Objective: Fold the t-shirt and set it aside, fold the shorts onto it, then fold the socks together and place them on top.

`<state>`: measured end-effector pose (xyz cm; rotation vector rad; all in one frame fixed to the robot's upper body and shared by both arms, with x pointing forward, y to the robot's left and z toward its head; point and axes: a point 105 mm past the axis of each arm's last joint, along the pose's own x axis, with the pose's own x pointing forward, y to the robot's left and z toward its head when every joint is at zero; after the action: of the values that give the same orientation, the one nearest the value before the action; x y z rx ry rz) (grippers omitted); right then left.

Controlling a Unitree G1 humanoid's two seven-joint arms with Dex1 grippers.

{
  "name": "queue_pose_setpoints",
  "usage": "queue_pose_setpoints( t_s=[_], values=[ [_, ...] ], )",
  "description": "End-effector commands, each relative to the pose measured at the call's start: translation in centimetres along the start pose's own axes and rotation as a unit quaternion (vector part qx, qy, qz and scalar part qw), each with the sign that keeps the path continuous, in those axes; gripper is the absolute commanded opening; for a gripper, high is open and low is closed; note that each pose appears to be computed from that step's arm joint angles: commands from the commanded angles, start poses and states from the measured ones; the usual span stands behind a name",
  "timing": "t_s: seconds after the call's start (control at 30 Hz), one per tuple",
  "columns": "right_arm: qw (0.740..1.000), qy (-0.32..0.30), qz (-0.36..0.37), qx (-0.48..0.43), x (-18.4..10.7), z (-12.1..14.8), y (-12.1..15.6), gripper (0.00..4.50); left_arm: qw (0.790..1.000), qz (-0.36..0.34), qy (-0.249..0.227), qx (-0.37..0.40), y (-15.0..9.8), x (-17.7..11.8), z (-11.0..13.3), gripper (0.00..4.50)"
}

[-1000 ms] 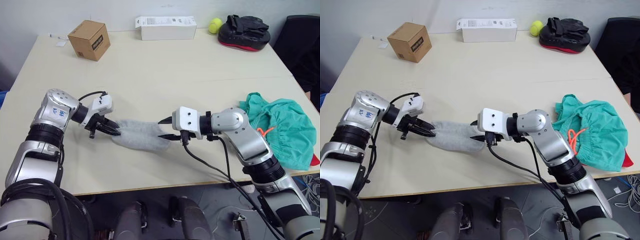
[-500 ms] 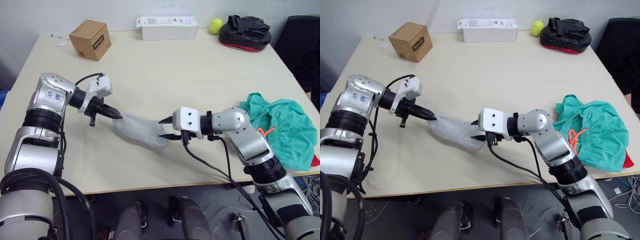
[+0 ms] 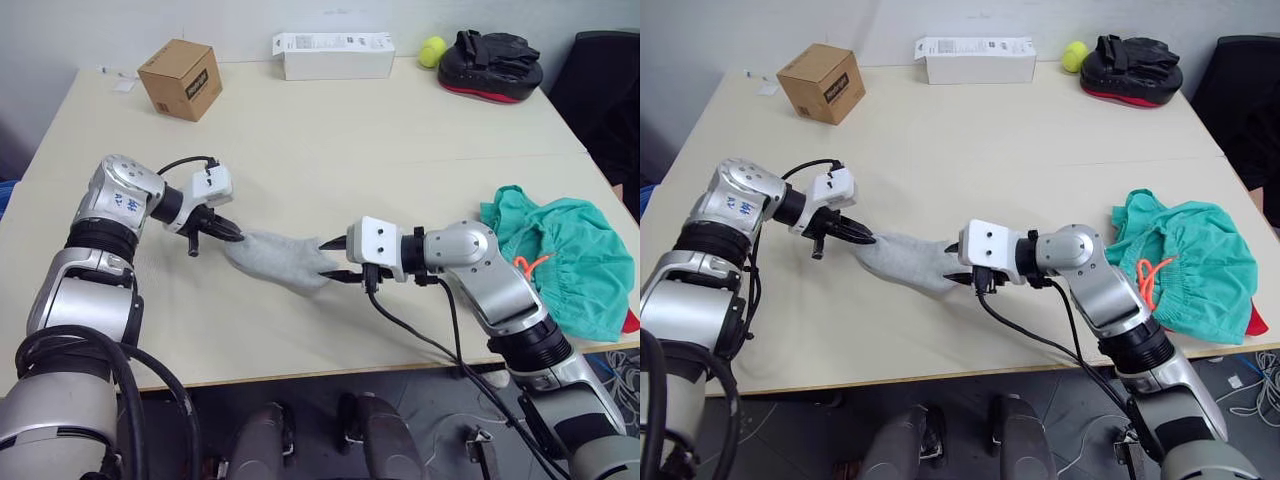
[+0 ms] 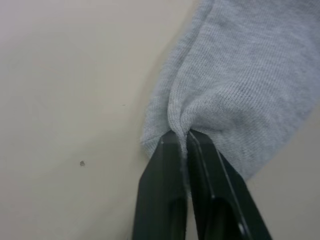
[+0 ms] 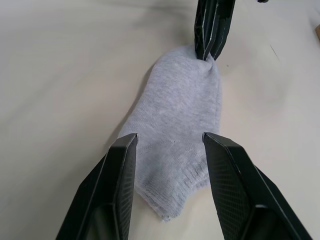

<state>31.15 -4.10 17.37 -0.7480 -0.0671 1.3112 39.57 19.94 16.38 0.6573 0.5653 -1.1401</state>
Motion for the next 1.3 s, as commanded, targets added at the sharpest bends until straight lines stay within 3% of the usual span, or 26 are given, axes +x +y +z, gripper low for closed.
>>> queue_pose_setpoints(
  t_s=[0.03,0.17,0.23,0.33,0.4,0.57,0.7,0.8,0.97,1.1,1.2,1.3],
  values=[
    [1.0,-0.019,-0.022,-0.007,-0.5,1.1,-0.6,2.08,0.999,0.027,-0.014,0.022,0.5,-1.7,0.2,1.71],
    [0.999,-0.028,-0.035,0.004,-0.2,1.4,-1.1,2.08,0.996,0.027,-0.072,0.045,0.0,-3.8,1.8,2.92],
    [0.998,-0.038,-0.044,0.012,0.3,1.8,-1.6,1.71,0.991,0.01,-0.12,0.054,-1.0,-4.4,3.6,2.96],
    [0.997,-0.047,-0.051,0.025,2.0,2.5,-1.7,0.82,0.986,-0.006,-0.146,0.08,-2.7,-3.1,5.0,2.41],
    [0.997,-0.044,-0.053,0.034,3.3,2.5,-1.5,0.03,0.987,-0.012,-0.129,0.098,-3.7,-1.6,4.8,1.68],
    [0.997,-0.012,-0.055,0.044,6.4,1.0,-0.7,0.0,0.99,0.008,-0.073,0.117,-3.6,1.8,2.7,0.11],
    [0.997,0.041,-0.049,0.047,7.8,-1.7,0.1,0.0,0.995,0.013,-0.035,0.094,-3.5,3.4,1.1,0.03],
    [0.996,0.074,-0.038,0.042,7.3,-3.7,0.5,0.0,0.996,-0.016,-0.018,0.085,-4.9,3.9,0.4,0.03],
    [0.994,0.1,-0.002,0.033,3.8,-5.8,0.6,0.0,0.996,-0.046,-0.038,0.06,-7.9,4.5,1.1,0.03],
    [0.99,0.136,0.011,0.023,0.6,-8.0,0.0,0.0,0.997,-0.025,-0.055,0.043,-8.5,5.2,2.2,0.03],
    [0.992,0.125,-0.002,0.025,-0.1,-7.7,-1.0,0.0,0.998,0.0,-0.061,0.03,-8.0,5.4,2.4,0.03],
    [0.997,0.059,-0.02,0.048,0.7,-4.8,-2.0,0.0,0.998,0.017,-0.057,0.027,-7.5,5.3,1.9,0.03]
  ],
)
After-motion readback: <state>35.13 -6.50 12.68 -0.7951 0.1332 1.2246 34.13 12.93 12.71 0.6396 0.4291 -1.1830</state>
